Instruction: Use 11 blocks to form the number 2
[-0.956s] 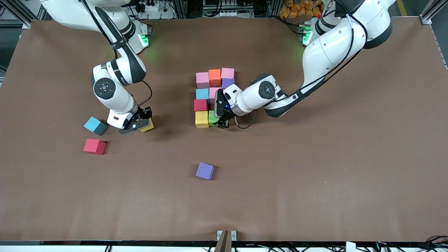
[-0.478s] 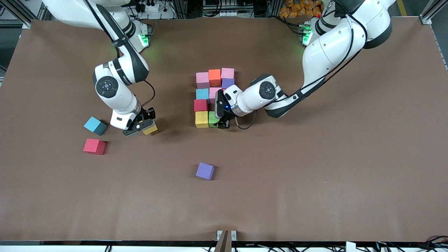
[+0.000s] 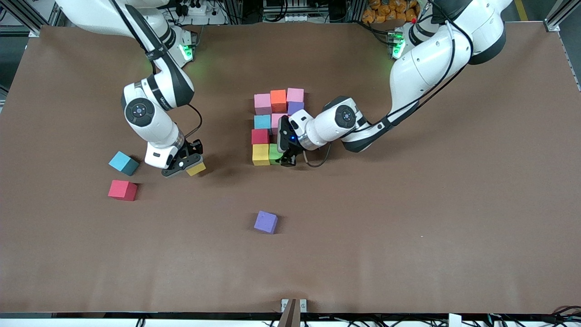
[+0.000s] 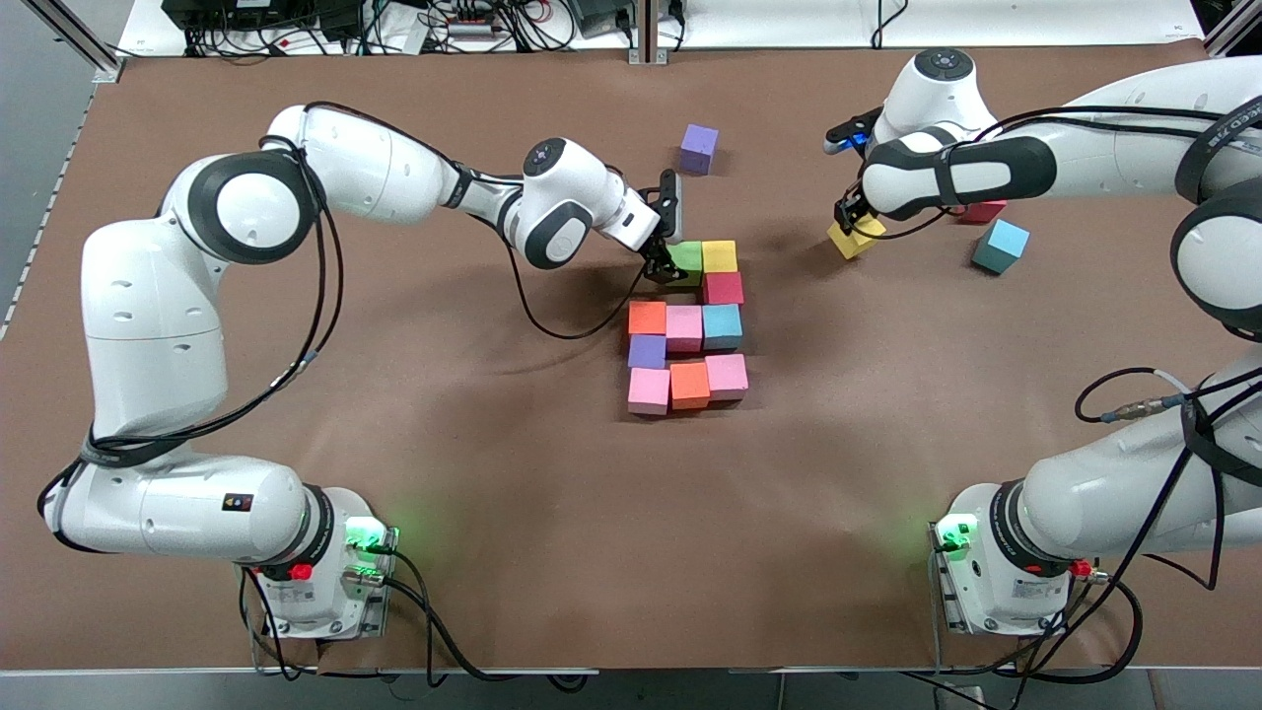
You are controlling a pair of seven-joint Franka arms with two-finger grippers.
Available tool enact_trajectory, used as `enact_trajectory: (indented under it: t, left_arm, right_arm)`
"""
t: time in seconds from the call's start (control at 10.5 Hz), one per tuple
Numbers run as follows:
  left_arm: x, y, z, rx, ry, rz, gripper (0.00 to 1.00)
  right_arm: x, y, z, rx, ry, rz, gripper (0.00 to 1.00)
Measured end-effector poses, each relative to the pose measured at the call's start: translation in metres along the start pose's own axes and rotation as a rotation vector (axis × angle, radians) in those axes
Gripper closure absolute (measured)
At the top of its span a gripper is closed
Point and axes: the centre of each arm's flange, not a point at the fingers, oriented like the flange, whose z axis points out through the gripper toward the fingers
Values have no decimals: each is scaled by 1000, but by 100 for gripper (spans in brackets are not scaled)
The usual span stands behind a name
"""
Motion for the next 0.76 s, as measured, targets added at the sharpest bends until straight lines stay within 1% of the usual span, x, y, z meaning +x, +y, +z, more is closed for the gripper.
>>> enact_trajectory:
  t: [0.19,0.38,0.48,0.57,0.76]
  left_arm:
    - [0,-1,0,5,3,4,40]
    - [-1,-2,-1,9,3,10,19]
    - [-2,-3,-1,10,3,10,5]
    - [-2,-3,-1,11,3,9,0]
    - [-2,-5,-2,16,5,9,0]
  right_arm:
    - [6,-4,-7,1,-5,-12,49]
    - [8,-6,-10,1,-4,-20,49]
    - [9,-6,-10,1,-3,-21,49]
    - [9,-6,-10,1,-2,-21,49]
    - [10,-11,-11,5,0,22,49]
